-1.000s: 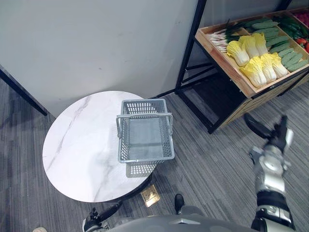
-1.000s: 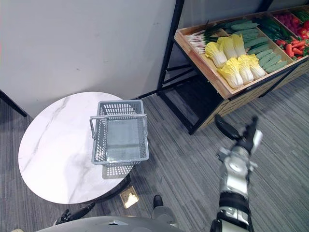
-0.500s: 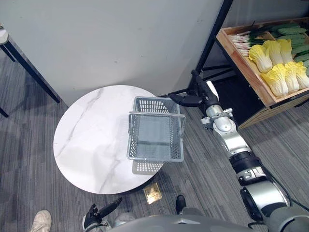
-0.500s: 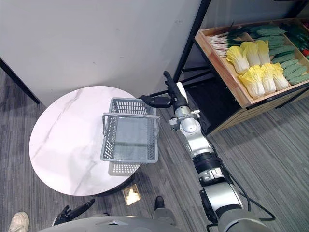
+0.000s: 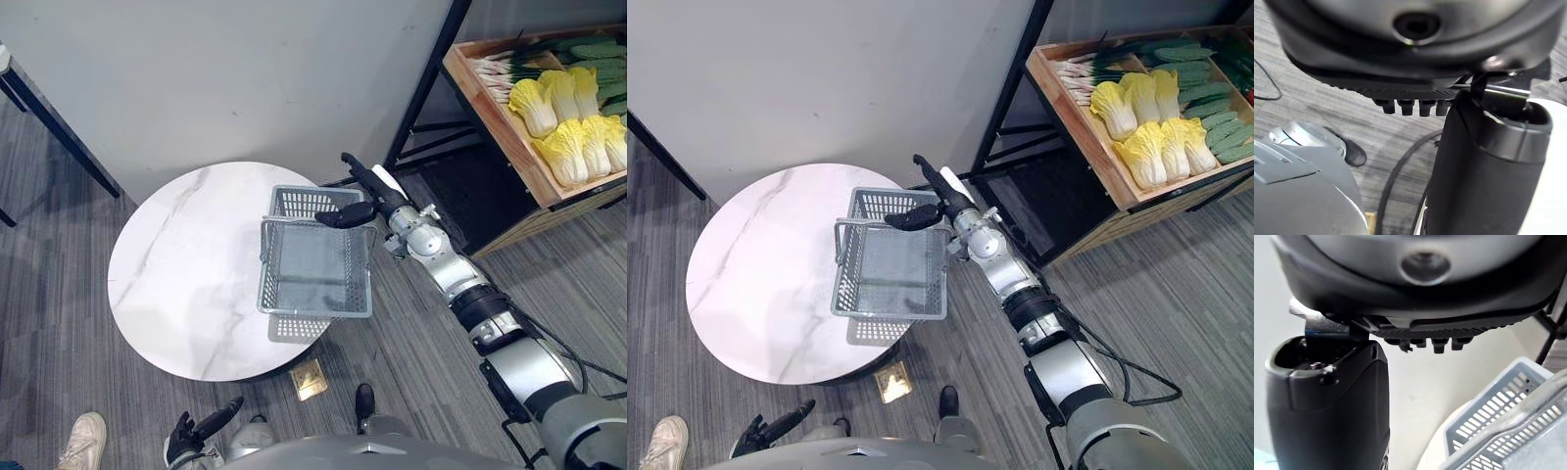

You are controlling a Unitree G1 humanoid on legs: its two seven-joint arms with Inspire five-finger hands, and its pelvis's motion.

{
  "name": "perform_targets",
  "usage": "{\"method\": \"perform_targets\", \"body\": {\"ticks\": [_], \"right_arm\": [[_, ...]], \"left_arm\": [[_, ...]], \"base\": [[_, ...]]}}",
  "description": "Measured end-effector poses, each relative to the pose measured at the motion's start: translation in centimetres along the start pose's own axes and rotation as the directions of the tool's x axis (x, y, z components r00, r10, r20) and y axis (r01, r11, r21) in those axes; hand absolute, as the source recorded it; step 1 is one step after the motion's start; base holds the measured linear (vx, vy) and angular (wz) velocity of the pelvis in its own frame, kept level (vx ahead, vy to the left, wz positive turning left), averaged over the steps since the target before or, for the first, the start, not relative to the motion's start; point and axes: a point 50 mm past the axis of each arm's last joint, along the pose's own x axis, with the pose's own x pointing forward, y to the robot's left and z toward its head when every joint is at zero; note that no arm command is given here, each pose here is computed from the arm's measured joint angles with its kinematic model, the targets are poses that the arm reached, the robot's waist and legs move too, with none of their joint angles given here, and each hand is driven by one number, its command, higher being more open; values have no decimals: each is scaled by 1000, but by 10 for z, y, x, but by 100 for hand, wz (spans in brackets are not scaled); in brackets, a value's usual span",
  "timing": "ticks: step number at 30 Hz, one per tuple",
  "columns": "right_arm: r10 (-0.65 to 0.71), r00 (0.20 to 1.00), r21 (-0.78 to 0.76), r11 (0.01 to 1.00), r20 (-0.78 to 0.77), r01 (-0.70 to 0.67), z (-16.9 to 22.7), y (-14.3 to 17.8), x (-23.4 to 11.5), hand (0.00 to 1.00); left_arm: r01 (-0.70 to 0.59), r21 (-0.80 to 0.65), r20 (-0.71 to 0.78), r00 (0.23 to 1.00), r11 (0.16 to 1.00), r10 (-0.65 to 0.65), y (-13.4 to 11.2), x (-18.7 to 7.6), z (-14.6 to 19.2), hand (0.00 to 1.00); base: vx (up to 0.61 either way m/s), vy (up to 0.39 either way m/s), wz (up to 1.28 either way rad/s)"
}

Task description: Pick vegetable in the basket

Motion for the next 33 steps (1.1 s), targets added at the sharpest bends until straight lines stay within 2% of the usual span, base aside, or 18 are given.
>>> {"method": "perform_targets", "body": {"ticks": [6, 11, 15, 21, 24, 30, 33], "right_arm": [[72, 995, -108, 992, 68, -65, 26, 2, 13, 100], [62, 989, -139, 989, 137, -42, 52, -8, 22, 100], [87, 978, -206, 977, 189, -47, 70, -2, 28, 100], [133, 984, -365, 927, 116, -82, 60, 8, 33, 100], [139, 989, -493, 864, 44, -100, 48, 6, 36, 100], [142, 990, -532, 838, 1, -119, 39, 6, 36, 100], [140, 987, -584, 796, -82, -162, 20, 6, 34, 100]], "left_arm": [[2, -5, 5, 1000, 1000, -2, -1, 1, 2, 100], [9, -6, 13, 1000, 1000, -9, -4, 2, 5, 100], [16, -10, 27, 1000, 1000, -16, -8, 3, 10, 100], [22, -11, 39, 999, 1000, -22, -10, 3, 14, 100], [28, -13, 52, 998, 1000, -27, -12, 4, 17, 100], [35, -16, 64, 997, 999, -33, -14, 4, 19, 100], [43, -9, 81, 996, 999, -42, -17, 5, 24, 100]], "base": [[0, 0, 0], [0, 0, 0], [0, 0, 0], [-16, 2, 2], [-29, -5, 9], [-14, 4, 3], [-22, 13, 15]]}}
